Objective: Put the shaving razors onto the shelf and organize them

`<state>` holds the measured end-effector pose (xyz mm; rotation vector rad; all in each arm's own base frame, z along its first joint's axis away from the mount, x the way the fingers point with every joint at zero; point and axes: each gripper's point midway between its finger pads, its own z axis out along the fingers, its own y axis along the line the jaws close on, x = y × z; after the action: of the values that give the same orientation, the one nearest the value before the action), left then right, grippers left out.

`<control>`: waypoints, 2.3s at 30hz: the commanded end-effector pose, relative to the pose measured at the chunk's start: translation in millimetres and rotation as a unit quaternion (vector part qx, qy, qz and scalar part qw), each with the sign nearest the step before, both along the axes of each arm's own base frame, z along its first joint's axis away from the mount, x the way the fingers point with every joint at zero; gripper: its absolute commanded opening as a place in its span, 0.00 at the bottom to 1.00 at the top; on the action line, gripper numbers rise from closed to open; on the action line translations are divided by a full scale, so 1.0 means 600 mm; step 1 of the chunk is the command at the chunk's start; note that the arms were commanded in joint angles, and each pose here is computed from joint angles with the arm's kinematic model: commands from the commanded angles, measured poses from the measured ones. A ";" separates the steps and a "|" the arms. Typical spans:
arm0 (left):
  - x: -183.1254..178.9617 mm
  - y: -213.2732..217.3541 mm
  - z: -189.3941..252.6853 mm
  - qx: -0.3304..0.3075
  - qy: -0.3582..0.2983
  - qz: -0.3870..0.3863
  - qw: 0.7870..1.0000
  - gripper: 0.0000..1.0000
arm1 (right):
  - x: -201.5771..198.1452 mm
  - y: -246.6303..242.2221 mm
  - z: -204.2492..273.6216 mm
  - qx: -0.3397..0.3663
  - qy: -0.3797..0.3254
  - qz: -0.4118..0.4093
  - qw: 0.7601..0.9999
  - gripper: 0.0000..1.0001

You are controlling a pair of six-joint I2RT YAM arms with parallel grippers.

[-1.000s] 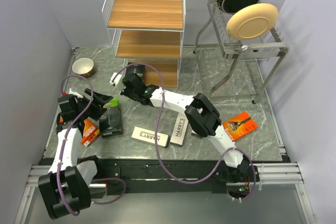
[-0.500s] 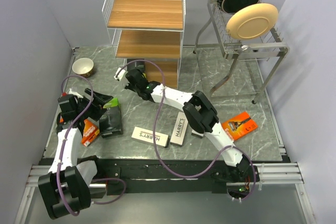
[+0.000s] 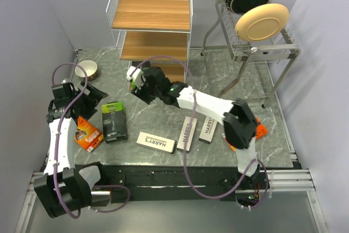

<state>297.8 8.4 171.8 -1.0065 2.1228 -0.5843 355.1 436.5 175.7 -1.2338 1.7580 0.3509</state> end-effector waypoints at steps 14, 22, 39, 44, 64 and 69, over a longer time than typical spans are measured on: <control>-0.082 -0.036 -0.151 -0.070 0.117 -0.040 0.990 0.91 | -0.137 0.044 0.002 0.099 0.171 0.014 0.980 0.65; -0.087 -0.142 -0.148 -0.107 0.113 -0.157 0.975 0.93 | -0.121 -0.011 0.033 0.078 0.116 0.000 0.990 0.68; -0.024 -0.321 -0.052 -0.143 0.000 -0.343 0.929 0.96 | -0.074 -0.147 0.024 0.068 0.118 -0.086 0.987 0.70; -0.028 -0.282 0.025 -0.033 -0.080 -0.373 0.924 0.97 | -0.075 -0.134 0.014 0.080 0.145 -0.099 0.981 0.71; 0.151 -0.045 -0.052 0.063 -0.056 -0.175 0.981 0.92 | -0.119 -0.072 -0.091 0.112 0.304 -0.127 0.937 0.82; 0.180 -0.044 -0.091 0.056 -0.044 -0.189 0.979 0.88 | -0.122 -0.066 -0.113 0.103 0.305 -0.133 0.937 0.75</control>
<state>376.3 -20.8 101.7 -0.6052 2.3325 -0.6584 282.9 385.8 106.7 -0.7791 2.3328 0.7706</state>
